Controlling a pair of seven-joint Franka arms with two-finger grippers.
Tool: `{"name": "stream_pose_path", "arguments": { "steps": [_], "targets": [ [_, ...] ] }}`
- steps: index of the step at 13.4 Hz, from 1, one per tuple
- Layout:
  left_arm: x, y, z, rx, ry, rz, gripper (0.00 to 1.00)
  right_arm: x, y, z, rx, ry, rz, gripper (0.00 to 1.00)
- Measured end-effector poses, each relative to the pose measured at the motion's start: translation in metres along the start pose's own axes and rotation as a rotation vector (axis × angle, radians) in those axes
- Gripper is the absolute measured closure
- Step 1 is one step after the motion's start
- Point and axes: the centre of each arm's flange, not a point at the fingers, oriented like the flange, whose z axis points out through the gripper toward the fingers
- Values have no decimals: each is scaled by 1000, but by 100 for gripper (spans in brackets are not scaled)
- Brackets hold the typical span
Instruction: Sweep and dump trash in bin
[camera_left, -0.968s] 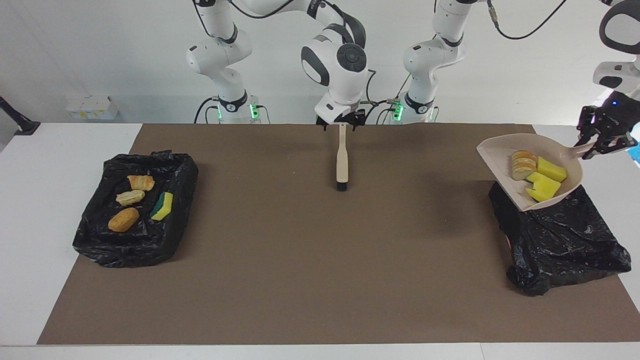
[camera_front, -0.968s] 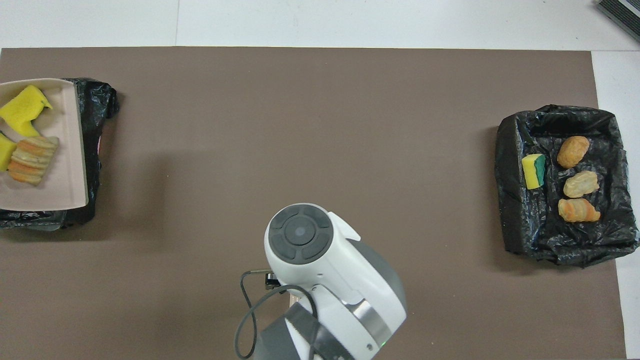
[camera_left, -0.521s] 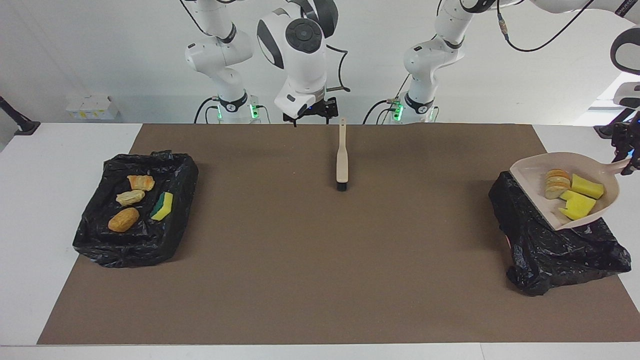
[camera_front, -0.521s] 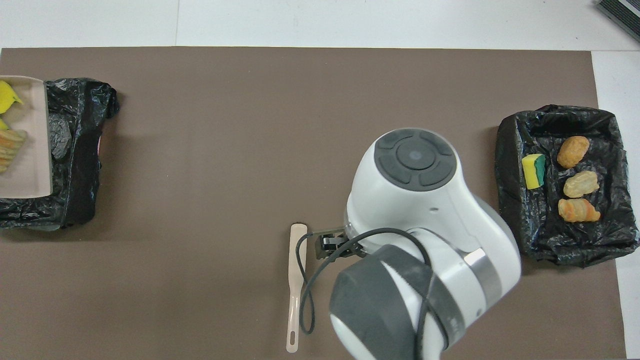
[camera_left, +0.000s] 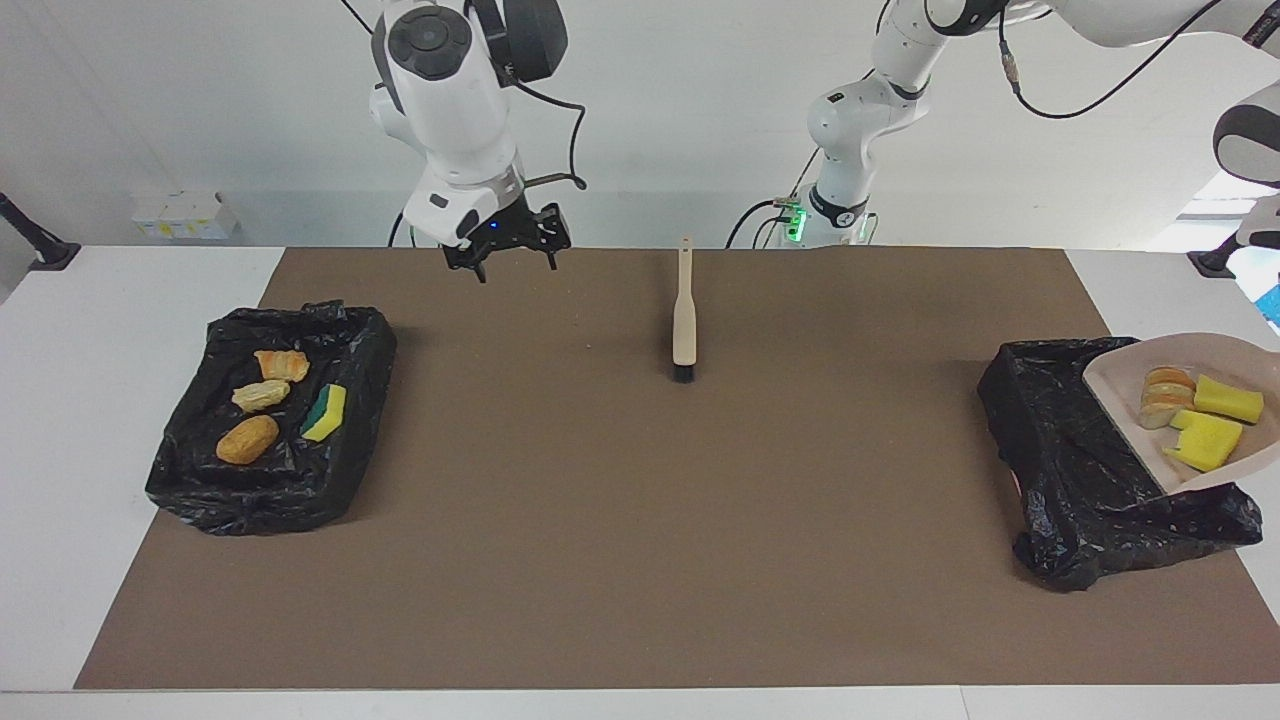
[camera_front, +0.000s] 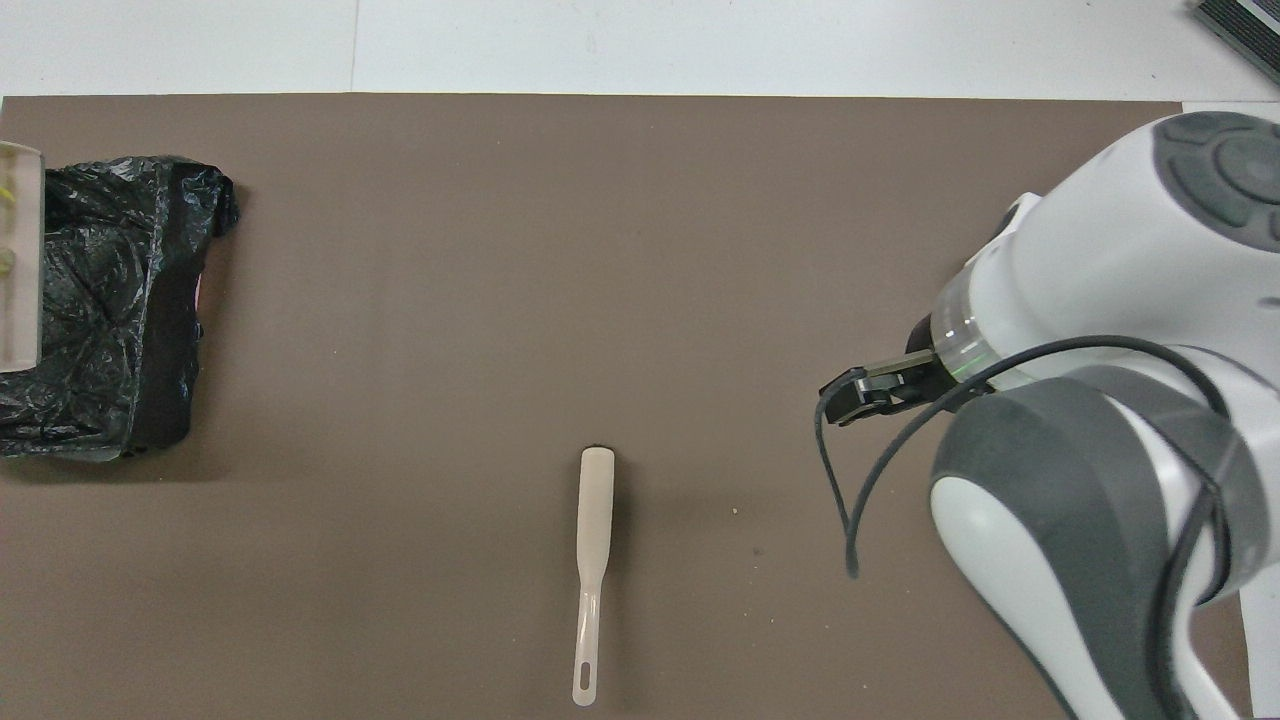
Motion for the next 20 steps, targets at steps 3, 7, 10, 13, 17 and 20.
{"name": "stream_pose_path", "arguments": {
  "steps": [3,7,10,13,17,20],
  "targets": [
    [8,-1,2,8,-128,9,68,1,45,-19,-93,43,0,0],
    [8,3,-11,-7,-339,119,68,-2,117,-24,-110,38,11,0],
    [31,-8,-40,31,-468,185,68,-11,157,-24,-75,35,84,0],
    [46,-12,-60,19,-569,250,68,-19,159,-21,-58,30,113,0],
    [78,-20,-86,-11,-638,286,68,-20,158,-22,-58,32,114,0],
    [100,-22,-102,-20,-658,215,68,-20,157,-22,-58,32,113,0]
  ]
}}
